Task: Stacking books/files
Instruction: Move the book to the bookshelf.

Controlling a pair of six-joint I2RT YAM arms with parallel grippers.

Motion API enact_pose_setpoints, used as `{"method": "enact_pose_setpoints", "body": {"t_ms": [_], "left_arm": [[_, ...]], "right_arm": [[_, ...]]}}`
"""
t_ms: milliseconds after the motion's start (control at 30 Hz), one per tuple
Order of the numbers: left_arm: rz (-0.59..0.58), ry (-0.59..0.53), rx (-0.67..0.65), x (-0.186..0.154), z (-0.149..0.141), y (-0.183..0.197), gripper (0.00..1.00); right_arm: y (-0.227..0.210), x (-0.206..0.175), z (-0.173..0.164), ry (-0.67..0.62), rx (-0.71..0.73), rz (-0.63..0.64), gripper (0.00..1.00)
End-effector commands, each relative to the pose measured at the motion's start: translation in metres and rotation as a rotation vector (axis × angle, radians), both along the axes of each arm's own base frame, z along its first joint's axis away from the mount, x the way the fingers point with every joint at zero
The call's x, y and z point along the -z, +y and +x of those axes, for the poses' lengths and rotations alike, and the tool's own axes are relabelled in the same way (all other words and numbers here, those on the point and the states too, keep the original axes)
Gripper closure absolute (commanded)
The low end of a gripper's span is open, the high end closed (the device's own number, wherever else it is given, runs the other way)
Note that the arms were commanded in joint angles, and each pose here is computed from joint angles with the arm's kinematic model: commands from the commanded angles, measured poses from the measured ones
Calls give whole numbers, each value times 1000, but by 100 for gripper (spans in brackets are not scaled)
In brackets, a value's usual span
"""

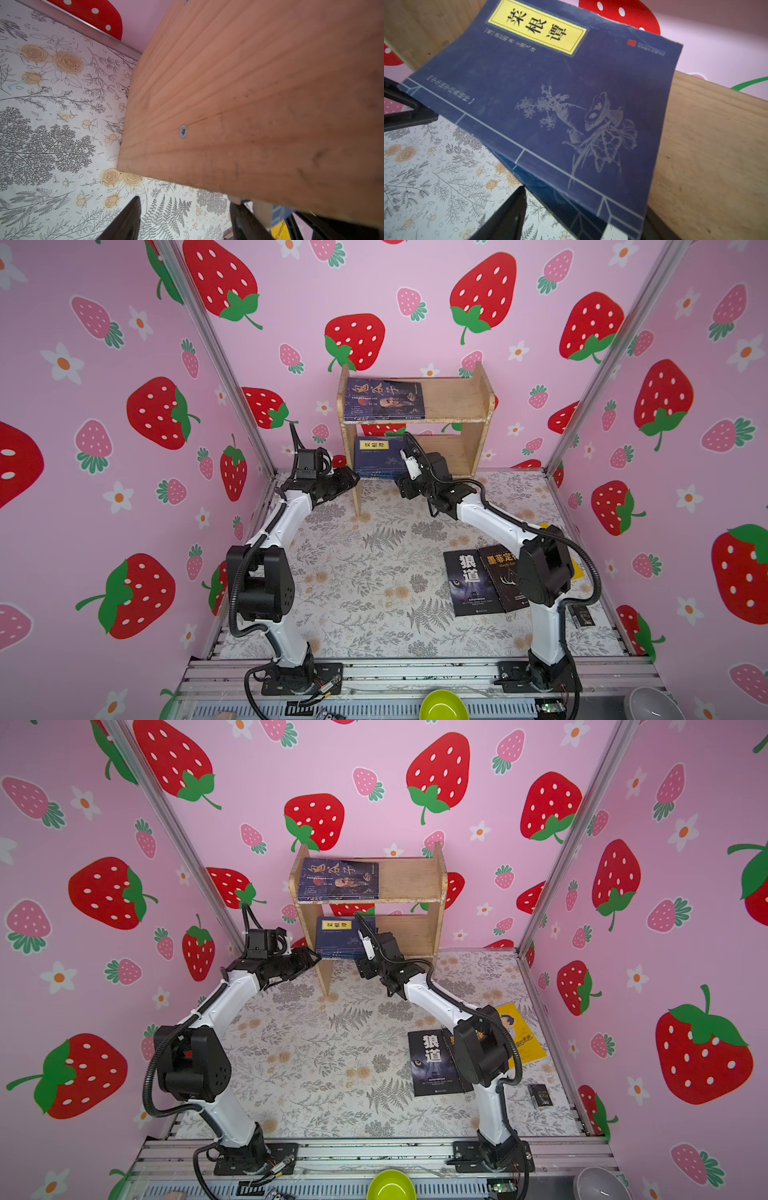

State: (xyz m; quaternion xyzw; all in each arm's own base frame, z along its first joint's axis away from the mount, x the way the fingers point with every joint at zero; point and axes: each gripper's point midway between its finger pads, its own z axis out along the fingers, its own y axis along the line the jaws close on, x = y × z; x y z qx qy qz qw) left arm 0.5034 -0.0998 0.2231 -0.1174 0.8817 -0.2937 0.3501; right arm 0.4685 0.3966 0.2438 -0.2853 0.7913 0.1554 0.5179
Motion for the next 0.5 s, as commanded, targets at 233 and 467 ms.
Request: {"method": "enact_pose_setpoints", "body": {"t_ms": [233,467], "left_arm": [[18,-33,12,-21,-4,-8,32],[-16,-48,46,-30,-12,-24,31]], "right_arm": [[-2,20,5,17,22,-69,29],[-1,19,4,18,21,-62,29]]}}
